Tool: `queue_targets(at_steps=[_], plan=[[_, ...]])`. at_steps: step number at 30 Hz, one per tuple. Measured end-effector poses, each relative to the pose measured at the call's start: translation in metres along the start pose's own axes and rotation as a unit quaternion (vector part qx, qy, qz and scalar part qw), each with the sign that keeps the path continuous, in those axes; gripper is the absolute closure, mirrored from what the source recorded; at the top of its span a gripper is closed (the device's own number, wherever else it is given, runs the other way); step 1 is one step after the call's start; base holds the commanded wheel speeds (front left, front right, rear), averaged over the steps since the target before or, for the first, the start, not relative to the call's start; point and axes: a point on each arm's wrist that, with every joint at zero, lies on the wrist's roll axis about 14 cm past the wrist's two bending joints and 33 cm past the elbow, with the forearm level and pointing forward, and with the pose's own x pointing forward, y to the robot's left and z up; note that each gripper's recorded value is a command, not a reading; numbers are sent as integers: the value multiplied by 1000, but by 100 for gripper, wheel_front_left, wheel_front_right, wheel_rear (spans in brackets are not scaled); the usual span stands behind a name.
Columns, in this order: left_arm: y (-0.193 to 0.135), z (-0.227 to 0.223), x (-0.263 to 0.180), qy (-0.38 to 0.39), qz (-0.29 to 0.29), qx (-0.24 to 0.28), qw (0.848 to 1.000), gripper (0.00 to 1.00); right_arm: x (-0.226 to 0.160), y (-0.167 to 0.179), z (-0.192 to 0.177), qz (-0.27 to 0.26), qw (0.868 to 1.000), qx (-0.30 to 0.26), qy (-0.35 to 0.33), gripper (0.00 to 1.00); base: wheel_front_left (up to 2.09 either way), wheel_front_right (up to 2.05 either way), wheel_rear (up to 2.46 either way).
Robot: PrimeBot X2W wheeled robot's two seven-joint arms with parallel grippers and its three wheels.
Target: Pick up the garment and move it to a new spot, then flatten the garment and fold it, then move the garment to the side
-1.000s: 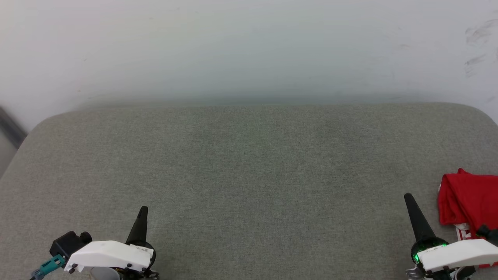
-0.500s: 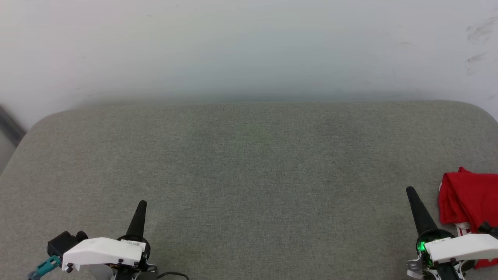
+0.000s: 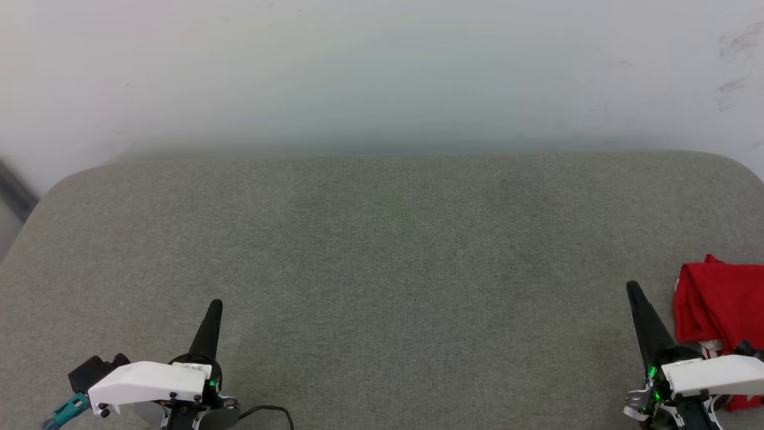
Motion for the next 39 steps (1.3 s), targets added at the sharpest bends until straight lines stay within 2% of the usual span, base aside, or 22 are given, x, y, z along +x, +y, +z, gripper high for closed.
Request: queue_targets(at_steps=[28, 39], plan=[[-7, 7, 6, -11, -28, -108, 994, 100, 10, -3, 5, 0, 994, 107, -12, 100, 0, 0, 0], [-10, 9, 9, -15, -39, -136, 990, 100, 14, -3, 6, 1, 991, 137, -15, 100, 0, 0, 0]])
